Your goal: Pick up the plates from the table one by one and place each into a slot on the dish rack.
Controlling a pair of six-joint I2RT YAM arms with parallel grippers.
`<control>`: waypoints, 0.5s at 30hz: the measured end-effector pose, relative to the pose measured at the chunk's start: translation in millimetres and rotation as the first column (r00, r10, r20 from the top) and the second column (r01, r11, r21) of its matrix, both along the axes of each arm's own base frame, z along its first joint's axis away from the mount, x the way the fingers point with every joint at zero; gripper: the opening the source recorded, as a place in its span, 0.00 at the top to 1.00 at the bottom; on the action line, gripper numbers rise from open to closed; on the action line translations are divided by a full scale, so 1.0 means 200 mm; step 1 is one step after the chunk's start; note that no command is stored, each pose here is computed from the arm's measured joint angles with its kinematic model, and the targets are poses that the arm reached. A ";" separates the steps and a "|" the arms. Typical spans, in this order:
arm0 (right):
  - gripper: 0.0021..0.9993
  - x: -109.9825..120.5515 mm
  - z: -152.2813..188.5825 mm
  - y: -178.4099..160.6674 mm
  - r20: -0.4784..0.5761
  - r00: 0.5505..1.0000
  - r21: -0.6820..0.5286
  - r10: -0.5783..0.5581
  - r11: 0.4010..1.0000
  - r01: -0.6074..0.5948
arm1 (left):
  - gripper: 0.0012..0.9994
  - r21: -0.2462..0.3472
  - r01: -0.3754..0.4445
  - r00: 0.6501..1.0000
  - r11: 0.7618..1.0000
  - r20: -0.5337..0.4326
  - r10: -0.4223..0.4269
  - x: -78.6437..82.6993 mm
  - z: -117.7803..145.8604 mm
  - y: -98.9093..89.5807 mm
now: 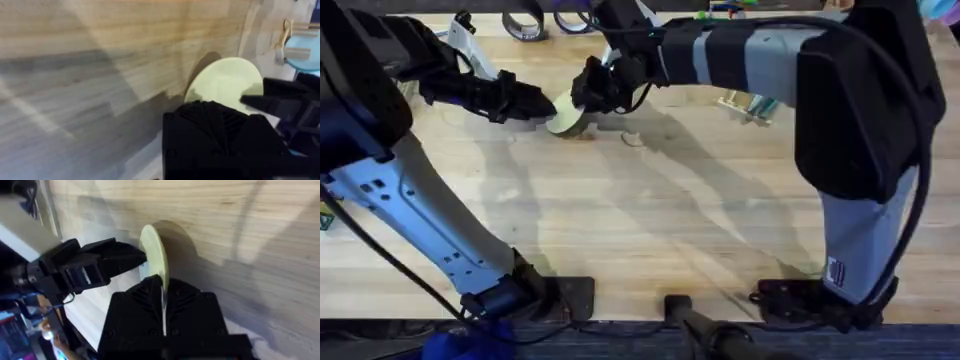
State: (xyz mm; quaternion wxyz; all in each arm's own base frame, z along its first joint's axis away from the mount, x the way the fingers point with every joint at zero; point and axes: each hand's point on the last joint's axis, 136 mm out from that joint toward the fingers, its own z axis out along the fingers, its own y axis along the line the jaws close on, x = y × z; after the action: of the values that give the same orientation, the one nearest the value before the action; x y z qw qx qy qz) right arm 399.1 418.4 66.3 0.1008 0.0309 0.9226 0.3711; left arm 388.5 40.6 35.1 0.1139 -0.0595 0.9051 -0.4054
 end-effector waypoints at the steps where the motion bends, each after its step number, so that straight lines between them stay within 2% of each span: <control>1: 0.97 0.00 0.00 0.00 0.005 1.000 0.001 0.013 1.000 -0.013 | 0.96 0.001 0.011 1.000 1.000 -0.017 -0.011 -0.01 0.00 0.00; 5: 0.97 -0.03 0.01 0.02 0.032 0.997 0.001 0.069 0.998 -0.069 | 0.96 0.005 0.057 0.996 0.998 -0.074 -0.057 -0.06 0.03 0.00; 7: 0.97 -0.04 0.01 0.03 0.048 0.994 -0.002 0.098 0.995 -0.098 | 0.96 0.013 0.080 0.994 0.997 -0.072 -0.079 -0.05 0.08 0.00; 12: 0.97 -0.06 0.01 0.02 0.078 0.985 -0.027 0.154 0.988 -0.153 | 0.96 0.064 0.105 0.994 0.992 0.001 -0.105 0.03 0.25 0.05; 15: 0.97 -0.08 0.04 -0.02 0.092 0.979 -0.066 0.182 0.982 -0.177 | 0.96 0.101 0.106 0.992 0.989 0.057 -0.112 0.05 0.39 0.06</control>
State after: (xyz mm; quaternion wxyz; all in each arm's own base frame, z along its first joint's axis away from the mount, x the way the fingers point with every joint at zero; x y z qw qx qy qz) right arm 382.7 413.6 74.4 0.1127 -0.0736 0.9259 0.3530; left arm 399.4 52.5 113.1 0.1224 0.0086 0.9217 -0.3679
